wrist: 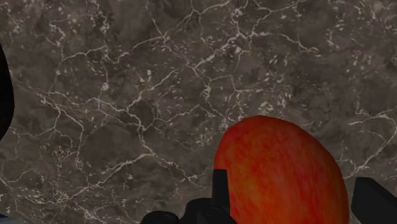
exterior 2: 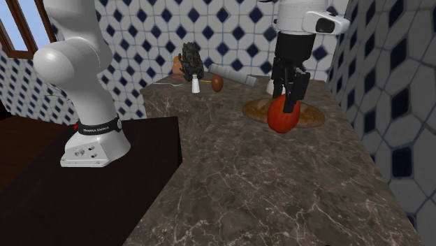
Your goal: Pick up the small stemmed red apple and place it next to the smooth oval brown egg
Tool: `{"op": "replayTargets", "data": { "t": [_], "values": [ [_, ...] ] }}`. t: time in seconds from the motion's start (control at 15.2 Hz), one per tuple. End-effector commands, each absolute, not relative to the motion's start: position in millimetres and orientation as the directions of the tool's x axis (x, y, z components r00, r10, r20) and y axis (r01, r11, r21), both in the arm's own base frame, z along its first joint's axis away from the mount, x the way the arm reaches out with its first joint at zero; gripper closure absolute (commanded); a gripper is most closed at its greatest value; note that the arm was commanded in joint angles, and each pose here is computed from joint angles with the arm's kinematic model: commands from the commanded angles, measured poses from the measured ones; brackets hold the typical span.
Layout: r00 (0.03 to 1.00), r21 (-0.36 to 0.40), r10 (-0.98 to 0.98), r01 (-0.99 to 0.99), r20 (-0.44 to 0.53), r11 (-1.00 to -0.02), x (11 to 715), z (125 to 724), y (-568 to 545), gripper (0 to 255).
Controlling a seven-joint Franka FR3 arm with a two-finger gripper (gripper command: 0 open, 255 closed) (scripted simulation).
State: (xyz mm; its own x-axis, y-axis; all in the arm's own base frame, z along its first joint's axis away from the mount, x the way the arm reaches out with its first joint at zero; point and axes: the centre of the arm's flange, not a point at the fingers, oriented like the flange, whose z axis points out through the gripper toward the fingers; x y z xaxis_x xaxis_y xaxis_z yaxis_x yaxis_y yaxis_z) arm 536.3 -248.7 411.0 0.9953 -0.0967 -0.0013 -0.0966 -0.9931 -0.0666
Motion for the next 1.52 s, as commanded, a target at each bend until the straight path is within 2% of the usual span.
{"op": "replayTargets", "data": {
  "t": [0.0, 0.2, 1.45],
  "values": [
    [0.995, -0.067, -0.097, -0.097, -0.001, -0.993, 536, 421, -249, 255],
    [0.995, -0.067, -0.097, -0.097, -0.001, -0.993, 536, 433, -249, 255],
    [0.995, -0.067, -0.097, -0.097, -0.001, -0.993, 544, 434, 1, 255]
  ]
}}
